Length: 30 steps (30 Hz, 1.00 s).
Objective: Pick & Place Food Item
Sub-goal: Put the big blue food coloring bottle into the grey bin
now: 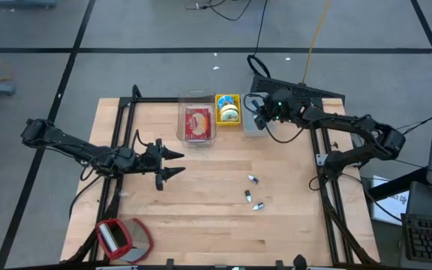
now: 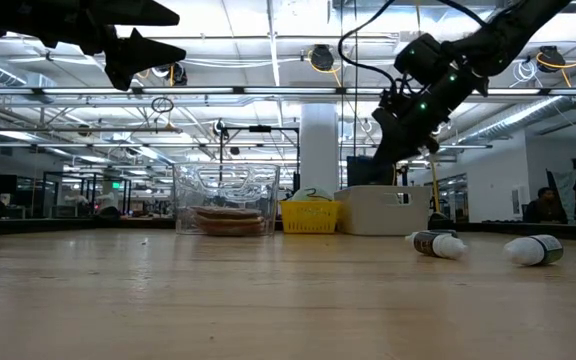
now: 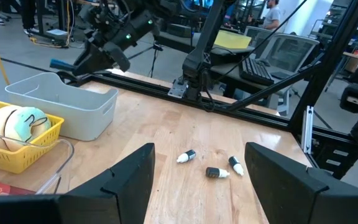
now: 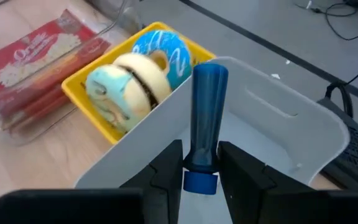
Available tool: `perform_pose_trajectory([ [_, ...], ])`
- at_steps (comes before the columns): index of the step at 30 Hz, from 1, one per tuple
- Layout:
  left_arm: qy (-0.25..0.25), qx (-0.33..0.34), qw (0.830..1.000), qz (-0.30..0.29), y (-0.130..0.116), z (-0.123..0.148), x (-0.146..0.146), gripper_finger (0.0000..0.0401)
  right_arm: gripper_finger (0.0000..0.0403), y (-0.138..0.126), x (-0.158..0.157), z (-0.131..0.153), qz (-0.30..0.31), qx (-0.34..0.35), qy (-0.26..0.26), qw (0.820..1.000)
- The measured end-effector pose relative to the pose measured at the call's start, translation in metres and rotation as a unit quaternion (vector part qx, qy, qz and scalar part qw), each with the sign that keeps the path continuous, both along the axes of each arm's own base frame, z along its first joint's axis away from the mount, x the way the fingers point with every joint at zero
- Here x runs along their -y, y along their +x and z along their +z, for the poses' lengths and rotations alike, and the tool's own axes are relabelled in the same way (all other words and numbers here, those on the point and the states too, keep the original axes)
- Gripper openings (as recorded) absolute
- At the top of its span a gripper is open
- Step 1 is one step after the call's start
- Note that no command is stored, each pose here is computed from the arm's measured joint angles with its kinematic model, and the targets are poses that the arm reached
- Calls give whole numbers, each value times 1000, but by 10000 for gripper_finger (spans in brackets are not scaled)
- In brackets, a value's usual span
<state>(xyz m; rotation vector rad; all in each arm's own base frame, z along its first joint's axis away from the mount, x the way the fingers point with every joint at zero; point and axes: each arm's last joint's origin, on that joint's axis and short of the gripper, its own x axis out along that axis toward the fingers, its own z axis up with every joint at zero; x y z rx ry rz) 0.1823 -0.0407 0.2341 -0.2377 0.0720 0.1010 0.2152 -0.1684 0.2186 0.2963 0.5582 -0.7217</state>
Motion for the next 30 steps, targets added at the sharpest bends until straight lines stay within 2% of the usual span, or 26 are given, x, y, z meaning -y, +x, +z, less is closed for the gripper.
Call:
perform_pose_trajectory([
  [10, 0, 0, 1000, 0, 0, 0, 0, 253, 84, 9, 23, 4, -17, -31, 19, 999],
  [16, 0, 0, 1000, 0, 0, 0, 0, 253, 84, 21, 44, -12, -23, -59, 34, 997],
  [21, 0, 0, 1000, 0, 0, 0, 0, 253, 84, 21, 59, -37, -40, -80, 54, 995],
  [26, 0, 0, 1000, 0, 0, 0, 0, 253, 84, 19, 66, -58, -51, -107, 83, 989],
  [30, 0, 0, 1000, 0, 0, 0, 0, 253, 84, 20, 67, -63, -51, -111, 86, 989],
])
